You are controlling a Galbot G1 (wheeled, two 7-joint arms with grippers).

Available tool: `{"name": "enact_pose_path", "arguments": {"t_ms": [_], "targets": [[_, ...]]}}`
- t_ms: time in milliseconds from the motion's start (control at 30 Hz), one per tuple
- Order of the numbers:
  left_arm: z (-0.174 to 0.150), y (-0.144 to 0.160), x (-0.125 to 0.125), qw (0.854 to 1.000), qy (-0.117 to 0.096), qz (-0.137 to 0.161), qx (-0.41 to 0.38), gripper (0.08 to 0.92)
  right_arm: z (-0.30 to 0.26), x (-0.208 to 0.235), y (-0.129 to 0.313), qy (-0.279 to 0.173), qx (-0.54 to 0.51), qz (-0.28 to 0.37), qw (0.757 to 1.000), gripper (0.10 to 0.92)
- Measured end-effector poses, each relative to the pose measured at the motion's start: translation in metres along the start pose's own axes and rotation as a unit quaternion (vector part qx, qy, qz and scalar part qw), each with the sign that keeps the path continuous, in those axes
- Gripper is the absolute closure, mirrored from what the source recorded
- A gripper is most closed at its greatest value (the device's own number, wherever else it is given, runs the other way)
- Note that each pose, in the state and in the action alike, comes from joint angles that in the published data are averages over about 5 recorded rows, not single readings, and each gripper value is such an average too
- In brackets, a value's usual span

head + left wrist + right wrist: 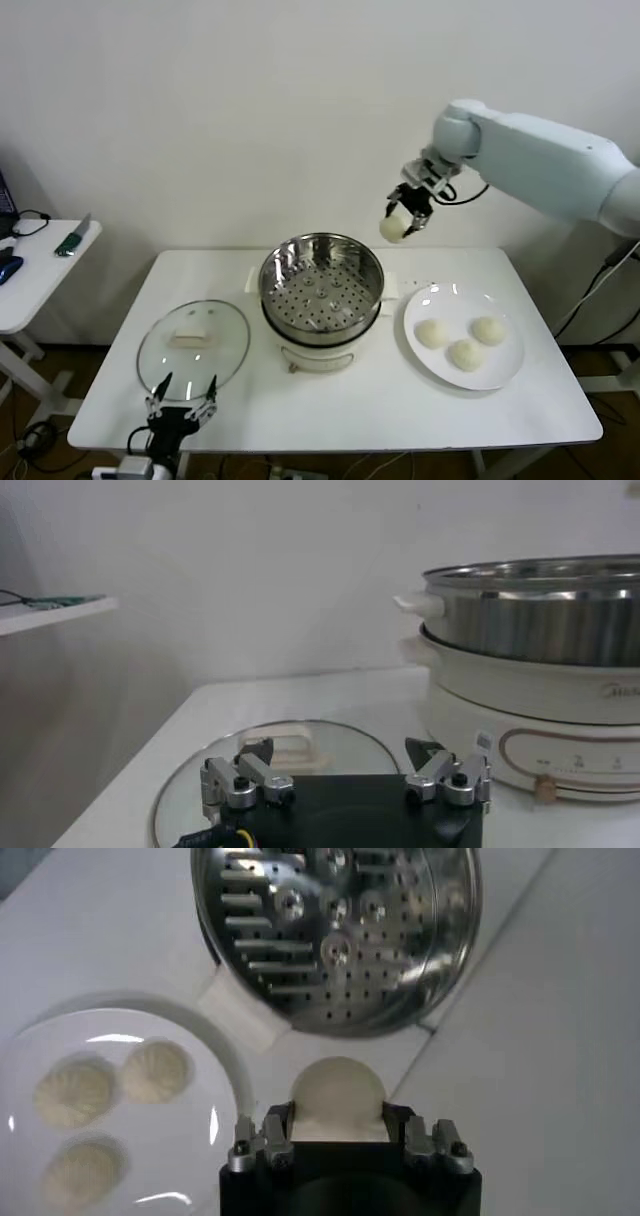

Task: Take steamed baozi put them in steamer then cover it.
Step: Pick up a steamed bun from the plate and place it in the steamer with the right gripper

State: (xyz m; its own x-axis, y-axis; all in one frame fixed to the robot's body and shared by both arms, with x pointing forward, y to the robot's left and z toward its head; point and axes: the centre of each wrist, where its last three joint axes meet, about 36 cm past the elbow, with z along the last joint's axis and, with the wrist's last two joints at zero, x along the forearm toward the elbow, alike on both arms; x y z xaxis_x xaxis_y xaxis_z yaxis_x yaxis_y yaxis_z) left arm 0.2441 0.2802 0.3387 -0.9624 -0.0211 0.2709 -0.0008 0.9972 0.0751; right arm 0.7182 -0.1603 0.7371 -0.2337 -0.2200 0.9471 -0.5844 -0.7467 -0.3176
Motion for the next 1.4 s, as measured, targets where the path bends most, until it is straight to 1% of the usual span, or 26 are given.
{"name": "enact_pose_path", "arguments": {"t_ms": [267,567,933,1400], "targets": [[-0.003,0.000,-0.001,1.000,-0.005,-0.003,0.002,0.177,-0.036,-0.029,-0.034,-0.013,0.113,-0.018,0.993,0.411],[-0.003,-0.001,-0.002,1.000,-0.009,-0.003,0.003,0.177,-0.047,-0.076,-0.048,-0.015,0.176,-0.031,0.984,0.411],[-0.001,-0.001,-0.002,1.000,-0.010,-0.003,0.003,0.177,-0.046,-0.125,-0.052,-0.012,0.198,-0.028,0.980,0.411],[0.002,-0.001,-0.003,1.000,-0.008,-0.003,0.001,0.177,-0.043,-0.159,-0.054,-0.017,0.189,-0.021,0.982,0.411]]}}
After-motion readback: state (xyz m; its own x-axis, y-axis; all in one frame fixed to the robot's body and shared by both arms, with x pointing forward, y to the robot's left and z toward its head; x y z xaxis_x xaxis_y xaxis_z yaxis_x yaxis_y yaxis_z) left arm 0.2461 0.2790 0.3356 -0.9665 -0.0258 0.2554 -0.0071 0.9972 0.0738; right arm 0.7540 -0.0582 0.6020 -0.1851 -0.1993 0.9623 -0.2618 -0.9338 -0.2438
